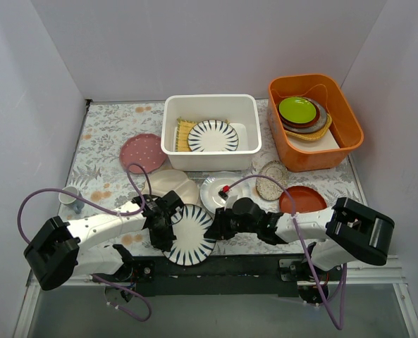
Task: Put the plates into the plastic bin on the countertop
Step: Pick up the plate from the corner of the board, then place the plate in the plastic bin.
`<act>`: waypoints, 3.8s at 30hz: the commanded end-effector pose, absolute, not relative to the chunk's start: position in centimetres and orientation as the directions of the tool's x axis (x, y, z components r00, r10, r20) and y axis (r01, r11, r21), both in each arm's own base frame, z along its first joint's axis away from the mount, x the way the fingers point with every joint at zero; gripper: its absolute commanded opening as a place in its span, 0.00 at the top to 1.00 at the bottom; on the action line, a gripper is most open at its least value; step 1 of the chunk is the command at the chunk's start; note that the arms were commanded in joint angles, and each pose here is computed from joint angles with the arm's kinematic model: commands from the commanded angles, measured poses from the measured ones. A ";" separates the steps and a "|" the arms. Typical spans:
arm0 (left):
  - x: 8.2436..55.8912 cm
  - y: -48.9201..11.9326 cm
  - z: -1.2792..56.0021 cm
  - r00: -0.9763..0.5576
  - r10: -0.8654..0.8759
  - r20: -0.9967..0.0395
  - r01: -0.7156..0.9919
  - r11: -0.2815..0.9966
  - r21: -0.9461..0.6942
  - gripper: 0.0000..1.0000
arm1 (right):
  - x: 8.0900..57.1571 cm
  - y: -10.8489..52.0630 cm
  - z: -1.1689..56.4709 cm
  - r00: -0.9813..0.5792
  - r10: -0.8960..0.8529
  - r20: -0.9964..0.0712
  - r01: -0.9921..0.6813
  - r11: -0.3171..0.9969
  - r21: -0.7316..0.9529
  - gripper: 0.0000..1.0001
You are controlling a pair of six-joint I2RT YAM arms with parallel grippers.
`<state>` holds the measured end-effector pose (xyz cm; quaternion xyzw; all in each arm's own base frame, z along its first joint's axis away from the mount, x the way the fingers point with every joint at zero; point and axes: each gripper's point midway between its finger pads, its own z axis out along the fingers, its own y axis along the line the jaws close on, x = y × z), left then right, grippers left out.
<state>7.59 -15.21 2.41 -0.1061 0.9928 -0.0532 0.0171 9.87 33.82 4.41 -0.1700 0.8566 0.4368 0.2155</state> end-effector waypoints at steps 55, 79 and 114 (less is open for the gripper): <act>19.6 -18.4 15.6 -0.822 -0.229 -0.522 -0.139 0.968 -0.207 0.02 | 13.2 27.8 18.5 -0.676 0.063 -0.734 -0.534 0.645 0.547 0.99; 19.1 -14.2 11.1 -0.866 -0.298 -0.402 -0.240 0.952 -0.188 0.02 | 19.0 27.1 26.3 -0.571 0.125 -0.811 -0.558 0.666 0.496 0.99; 16.7 -13.4 8.3 -0.891 -0.314 -0.328 -0.273 0.948 -0.166 0.02 | 34.3 26.2 39.4 -0.394 0.321 -0.861 -0.652 0.563 0.508 0.99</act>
